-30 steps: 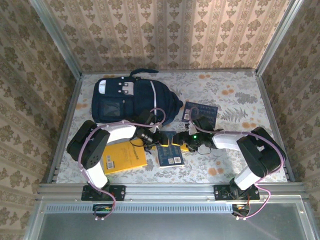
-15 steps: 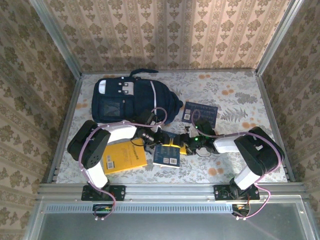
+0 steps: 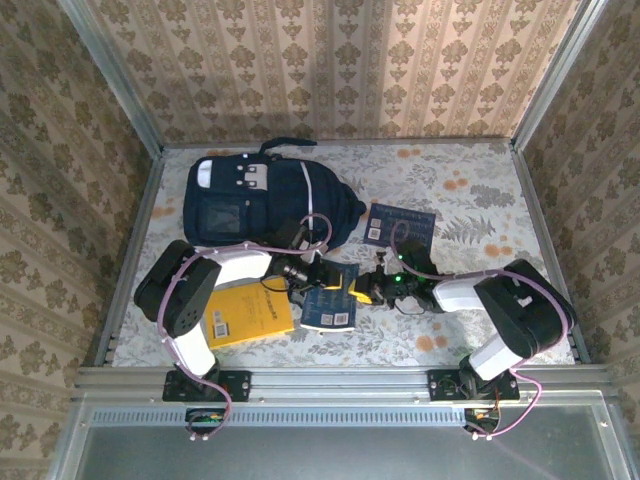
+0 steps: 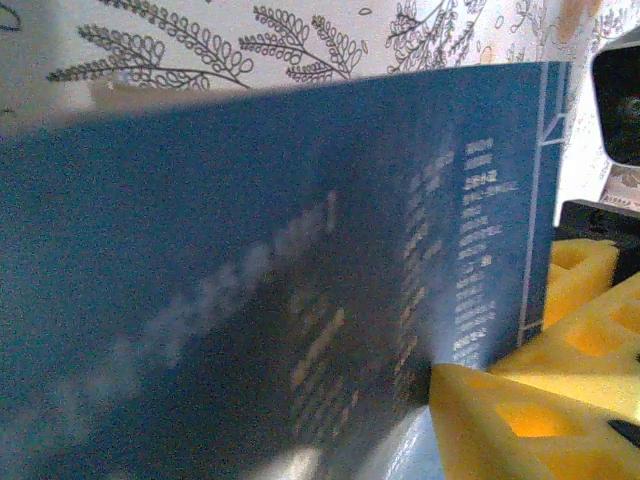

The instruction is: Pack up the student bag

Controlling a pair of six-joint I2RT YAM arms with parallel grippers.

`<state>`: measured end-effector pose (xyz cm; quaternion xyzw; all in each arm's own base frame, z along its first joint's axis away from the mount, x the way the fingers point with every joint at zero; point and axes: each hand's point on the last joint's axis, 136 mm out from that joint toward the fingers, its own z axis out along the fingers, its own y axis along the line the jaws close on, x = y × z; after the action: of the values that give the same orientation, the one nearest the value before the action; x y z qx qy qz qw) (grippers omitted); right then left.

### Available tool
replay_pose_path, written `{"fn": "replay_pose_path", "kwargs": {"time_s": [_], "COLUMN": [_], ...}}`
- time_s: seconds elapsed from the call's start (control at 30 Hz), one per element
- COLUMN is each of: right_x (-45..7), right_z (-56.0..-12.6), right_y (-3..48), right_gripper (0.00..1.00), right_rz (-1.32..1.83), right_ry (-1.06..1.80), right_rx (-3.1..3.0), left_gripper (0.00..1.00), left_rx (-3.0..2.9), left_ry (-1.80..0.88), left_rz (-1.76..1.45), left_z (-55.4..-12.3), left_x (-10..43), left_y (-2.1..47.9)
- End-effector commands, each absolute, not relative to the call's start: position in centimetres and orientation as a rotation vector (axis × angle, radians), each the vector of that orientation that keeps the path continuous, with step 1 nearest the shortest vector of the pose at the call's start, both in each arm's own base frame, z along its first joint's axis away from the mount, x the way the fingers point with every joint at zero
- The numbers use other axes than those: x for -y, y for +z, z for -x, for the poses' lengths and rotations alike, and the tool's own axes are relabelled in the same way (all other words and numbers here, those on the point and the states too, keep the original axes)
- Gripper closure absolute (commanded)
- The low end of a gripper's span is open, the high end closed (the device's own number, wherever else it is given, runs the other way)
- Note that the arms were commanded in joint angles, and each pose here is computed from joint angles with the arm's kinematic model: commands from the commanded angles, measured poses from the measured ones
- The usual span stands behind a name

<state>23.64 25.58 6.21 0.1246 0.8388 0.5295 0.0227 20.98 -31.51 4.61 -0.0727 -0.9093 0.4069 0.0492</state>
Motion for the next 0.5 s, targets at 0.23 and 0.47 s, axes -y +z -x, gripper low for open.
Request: {"fn": "replay_pose_path", "kwargs": {"time_s": [0.23, 0.47], "right_x": [-23.5, -21.8], "right_z": [-25.7, -26.1], "right_y": [11.9, 17.1], "right_gripper": [1.00, 1.00], "right_rz": [-0.344, -0.304], "right_ry": [1.664, 1.636], "right_rx": [-2.357, -2.250], "left_gripper": [0.38, 0.23], "left_rx": [2.736, 2.758], "left_ry": [1.329, 1.508], "left_rz": [0.251, 0.218], "left_z": [-20.7, -22.4], "left_x": [32.1, 31.9], "left_y": [6.8, 10.7]}}
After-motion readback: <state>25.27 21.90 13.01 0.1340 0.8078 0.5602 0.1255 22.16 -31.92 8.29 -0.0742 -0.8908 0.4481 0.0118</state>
